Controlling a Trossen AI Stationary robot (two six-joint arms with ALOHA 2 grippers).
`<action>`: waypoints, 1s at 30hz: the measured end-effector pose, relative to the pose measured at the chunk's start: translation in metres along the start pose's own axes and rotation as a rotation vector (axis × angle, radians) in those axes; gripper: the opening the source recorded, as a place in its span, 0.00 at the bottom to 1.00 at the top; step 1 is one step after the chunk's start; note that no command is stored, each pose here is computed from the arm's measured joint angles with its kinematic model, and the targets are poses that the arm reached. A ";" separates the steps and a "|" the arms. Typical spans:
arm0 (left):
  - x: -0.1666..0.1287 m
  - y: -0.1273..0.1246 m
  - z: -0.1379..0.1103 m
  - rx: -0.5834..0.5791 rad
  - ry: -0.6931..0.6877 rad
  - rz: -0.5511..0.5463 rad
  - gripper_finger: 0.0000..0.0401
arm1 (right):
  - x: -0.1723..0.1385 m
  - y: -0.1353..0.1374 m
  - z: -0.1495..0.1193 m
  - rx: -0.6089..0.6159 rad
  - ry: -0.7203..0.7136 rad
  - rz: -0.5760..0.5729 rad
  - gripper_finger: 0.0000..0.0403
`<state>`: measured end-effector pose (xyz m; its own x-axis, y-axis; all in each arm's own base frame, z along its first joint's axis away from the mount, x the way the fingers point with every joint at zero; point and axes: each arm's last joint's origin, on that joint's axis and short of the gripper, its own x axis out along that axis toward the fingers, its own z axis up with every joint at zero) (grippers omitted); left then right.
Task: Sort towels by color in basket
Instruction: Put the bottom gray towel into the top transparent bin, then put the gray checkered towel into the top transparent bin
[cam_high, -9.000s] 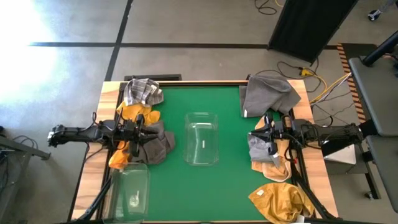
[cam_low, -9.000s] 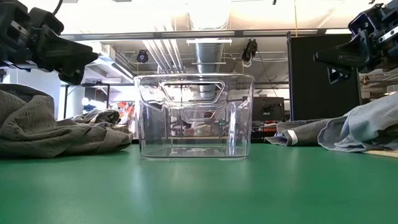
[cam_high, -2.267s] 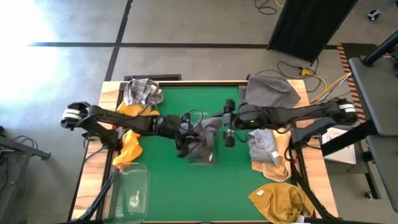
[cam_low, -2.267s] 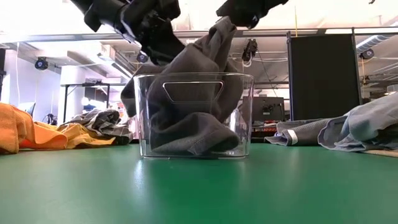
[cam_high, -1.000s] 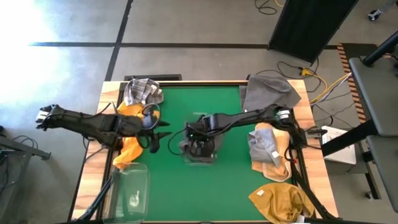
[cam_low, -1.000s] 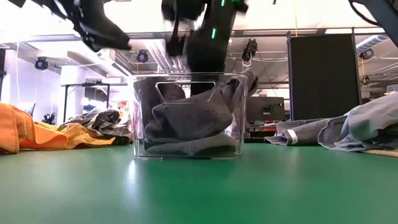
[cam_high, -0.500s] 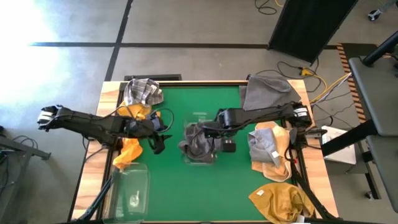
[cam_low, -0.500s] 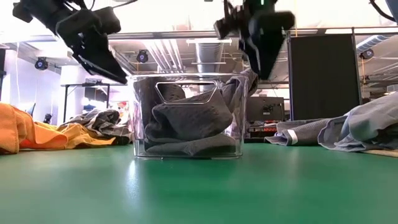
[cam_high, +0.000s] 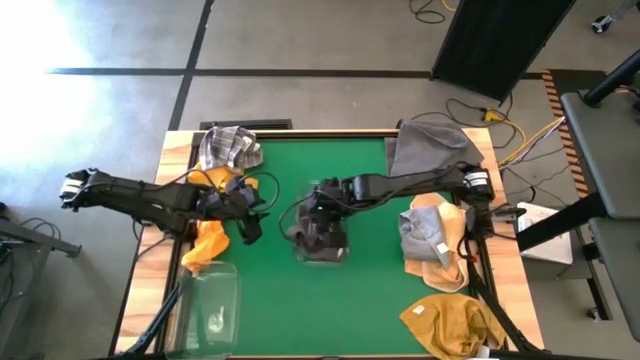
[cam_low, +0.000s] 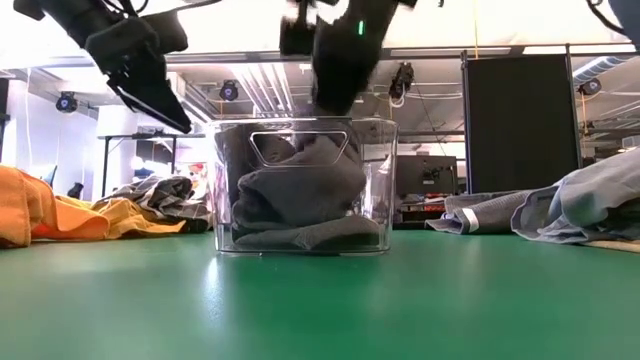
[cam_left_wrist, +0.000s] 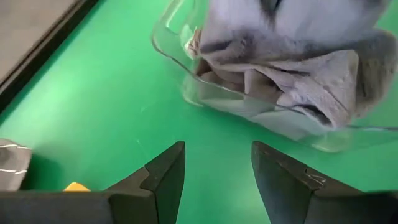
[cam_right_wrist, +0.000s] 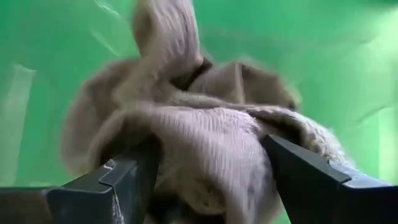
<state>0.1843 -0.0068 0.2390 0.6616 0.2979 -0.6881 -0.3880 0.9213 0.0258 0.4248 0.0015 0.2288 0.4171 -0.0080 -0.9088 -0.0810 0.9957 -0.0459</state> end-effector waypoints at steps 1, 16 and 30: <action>0.001 0.001 0.000 -0.017 0.005 0.004 0.42 | 0.012 -0.001 -0.004 0.004 0.030 0.001 0.69; -0.003 0.083 0.019 -0.360 0.132 0.237 0.52 | 0.021 0.002 -0.017 0.013 0.136 0.012 0.77; 0.033 0.205 0.036 -0.568 0.455 0.553 0.62 | -0.080 0.017 -0.021 -0.014 -0.097 -0.004 0.91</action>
<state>0.1499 0.2014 0.2475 0.0176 0.4223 -0.9063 -0.9115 0.3793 0.1590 0.3709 0.0173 0.2921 0.5032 -0.0020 -0.8642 -0.0913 0.9943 -0.0555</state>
